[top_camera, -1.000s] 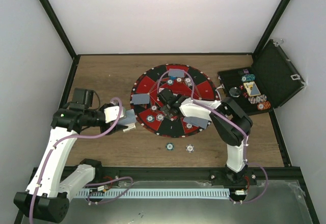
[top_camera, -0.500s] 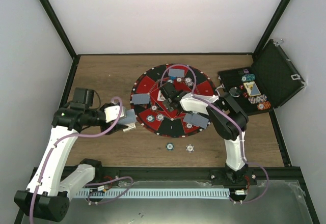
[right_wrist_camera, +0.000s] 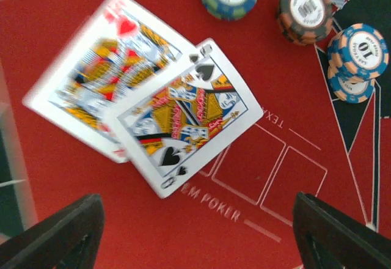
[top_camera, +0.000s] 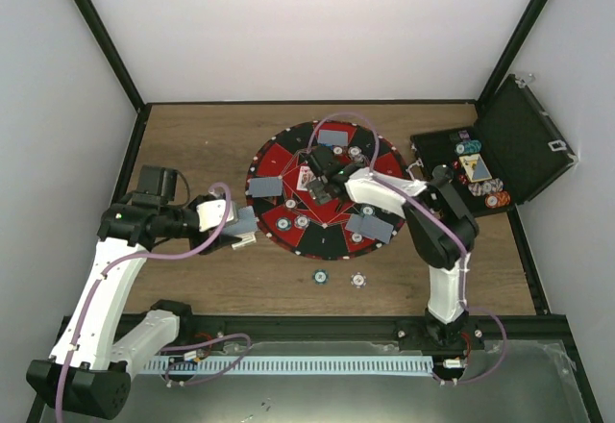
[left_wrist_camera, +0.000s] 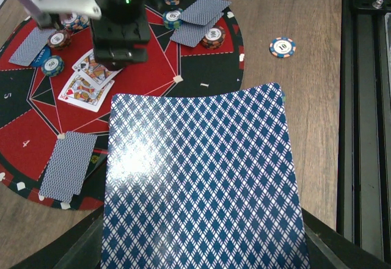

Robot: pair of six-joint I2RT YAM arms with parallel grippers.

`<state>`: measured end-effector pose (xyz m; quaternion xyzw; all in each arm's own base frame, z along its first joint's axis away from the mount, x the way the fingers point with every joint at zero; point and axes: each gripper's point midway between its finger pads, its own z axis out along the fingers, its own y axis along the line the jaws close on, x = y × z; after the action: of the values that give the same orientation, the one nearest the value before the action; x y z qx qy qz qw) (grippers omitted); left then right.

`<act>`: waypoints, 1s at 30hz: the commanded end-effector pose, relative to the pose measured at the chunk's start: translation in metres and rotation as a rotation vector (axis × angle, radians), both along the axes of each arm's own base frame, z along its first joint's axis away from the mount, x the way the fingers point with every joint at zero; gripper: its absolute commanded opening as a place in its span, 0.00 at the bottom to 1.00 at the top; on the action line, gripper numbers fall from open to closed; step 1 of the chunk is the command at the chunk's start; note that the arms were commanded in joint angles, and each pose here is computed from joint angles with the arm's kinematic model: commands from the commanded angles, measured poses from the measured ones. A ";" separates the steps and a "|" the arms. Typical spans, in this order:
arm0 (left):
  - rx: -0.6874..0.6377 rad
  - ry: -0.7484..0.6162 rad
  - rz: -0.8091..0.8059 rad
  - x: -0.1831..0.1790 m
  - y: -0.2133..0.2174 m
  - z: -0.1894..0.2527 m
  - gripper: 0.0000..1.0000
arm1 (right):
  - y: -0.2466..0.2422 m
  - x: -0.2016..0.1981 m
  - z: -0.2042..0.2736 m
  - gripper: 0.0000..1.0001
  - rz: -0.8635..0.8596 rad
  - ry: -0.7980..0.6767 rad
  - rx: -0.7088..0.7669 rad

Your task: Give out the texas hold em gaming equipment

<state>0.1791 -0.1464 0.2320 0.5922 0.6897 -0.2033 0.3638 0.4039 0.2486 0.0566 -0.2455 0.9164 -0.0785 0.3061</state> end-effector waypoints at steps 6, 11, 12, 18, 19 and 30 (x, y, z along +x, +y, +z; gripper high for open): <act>-0.035 -0.035 -0.029 -0.003 -0.004 0.009 0.11 | 0.070 -0.069 0.194 0.98 0.114 0.113 0.808; -0.039 -0.031 -0.033 -0.003 -0.005 0.007 0.11 | 0.092 -0.130 0.222 1.00 0.219 0.317 1.071; -0.037 -0.028 -0.034 -0.003 -0.005 0.006 0.11 | 0.098 -0.141 0.220 1.00 0.236 0.355 1.088; -0.035 -0.028 -0.034 -0.003 -0.005 0.005 0.11 | 0.130 -0.188 0.218 1.00 0.304 0.504 1.179; -0.036 -0.027 -0.034 -0.003 -0.005 0.006 0.12 | 0.134 -0.192 0.216 1.00 0.308 0.519 1.187; -0.035 -0.026 -0.032 -0.003 -0.005 0.006 0.12 | 0.175 -0.217 0.215 0.98 0.381 0.628 1.264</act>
<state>0.1777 -0.1471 0.2316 0.5931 0.6877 -0.2061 0.3643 0.1940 0.4063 0.2620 -0.1855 0.7959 0.5595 0.1384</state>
